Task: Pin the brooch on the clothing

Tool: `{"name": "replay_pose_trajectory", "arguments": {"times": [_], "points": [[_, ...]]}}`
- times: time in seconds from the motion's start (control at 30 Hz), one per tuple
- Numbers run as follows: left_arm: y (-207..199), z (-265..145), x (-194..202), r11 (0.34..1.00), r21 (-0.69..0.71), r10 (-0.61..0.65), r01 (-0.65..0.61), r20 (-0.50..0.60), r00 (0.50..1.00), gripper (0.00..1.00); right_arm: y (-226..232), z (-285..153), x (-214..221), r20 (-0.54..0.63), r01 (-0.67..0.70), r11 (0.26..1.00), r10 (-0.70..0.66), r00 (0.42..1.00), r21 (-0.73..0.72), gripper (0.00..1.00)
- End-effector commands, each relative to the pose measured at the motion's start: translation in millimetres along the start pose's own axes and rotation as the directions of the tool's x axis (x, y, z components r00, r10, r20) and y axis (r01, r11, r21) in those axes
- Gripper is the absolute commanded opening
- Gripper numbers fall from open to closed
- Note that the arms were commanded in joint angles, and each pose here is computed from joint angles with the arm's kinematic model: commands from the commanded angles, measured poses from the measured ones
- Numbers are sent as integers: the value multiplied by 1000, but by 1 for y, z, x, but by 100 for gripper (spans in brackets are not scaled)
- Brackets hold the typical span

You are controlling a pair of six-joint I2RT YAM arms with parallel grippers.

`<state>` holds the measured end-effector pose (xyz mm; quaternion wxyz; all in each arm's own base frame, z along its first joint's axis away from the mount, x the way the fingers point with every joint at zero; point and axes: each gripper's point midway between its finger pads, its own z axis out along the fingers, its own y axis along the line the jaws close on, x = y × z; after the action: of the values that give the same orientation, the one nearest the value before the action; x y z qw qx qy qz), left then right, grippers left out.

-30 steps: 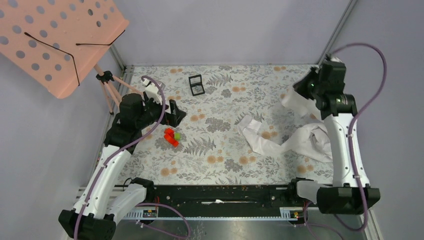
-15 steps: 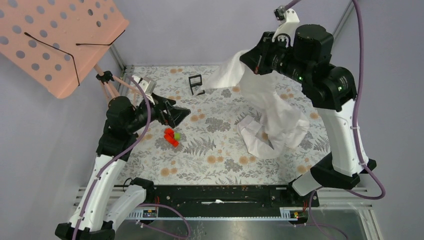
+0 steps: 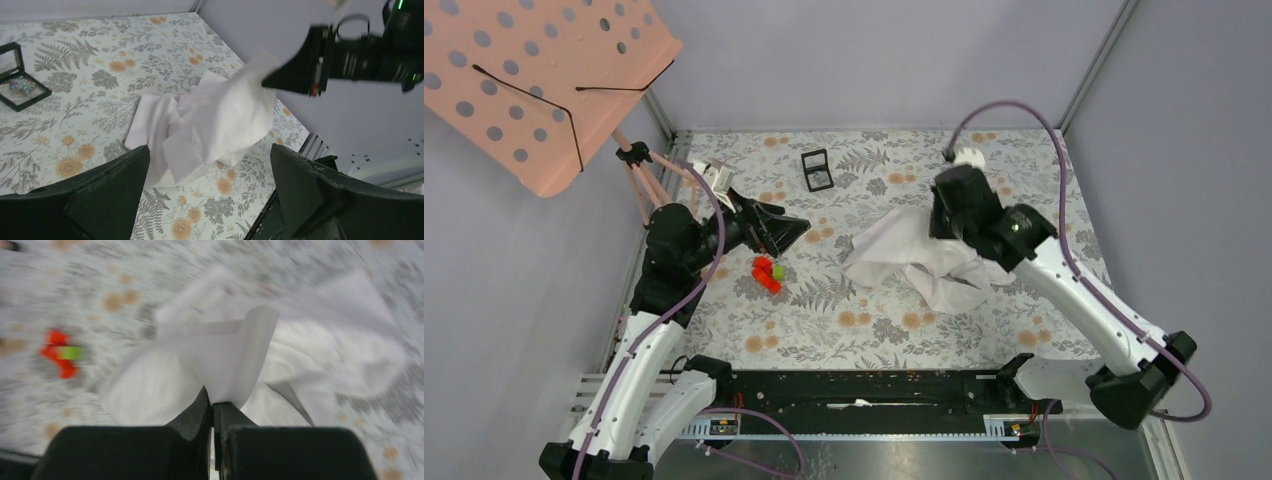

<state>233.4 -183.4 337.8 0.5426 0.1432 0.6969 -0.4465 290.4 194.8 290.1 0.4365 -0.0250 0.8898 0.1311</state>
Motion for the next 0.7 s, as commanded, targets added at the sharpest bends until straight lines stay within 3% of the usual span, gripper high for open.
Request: {"name": "replay_pose_trajectory", "arguments": {"times": [0.0,0.1,0.33,0.43,0.67], "points": [[35,10,17,990,-122,-66,65,-7,998,99,-83,-23,24,193,-163,946,111,975,282,0],[66,22,46,959,-217,-196,181,-47,980,99,-95,-26,77,125,-221,941,195,973,255,0],[94,61,104,902,-302,-362,309,-134,923,99,-101,-17,205,-239,-256,917,334,912,305,0],[99,82,132,871,-330,-433,364,-165,886,96,-105,-18,214,-239,-276,907,358,903,319,0],[135,124,171,802,-451,-497,392,-139,857,63,-112,-29,183,-78,-348,894,383,920,281,0]]}}
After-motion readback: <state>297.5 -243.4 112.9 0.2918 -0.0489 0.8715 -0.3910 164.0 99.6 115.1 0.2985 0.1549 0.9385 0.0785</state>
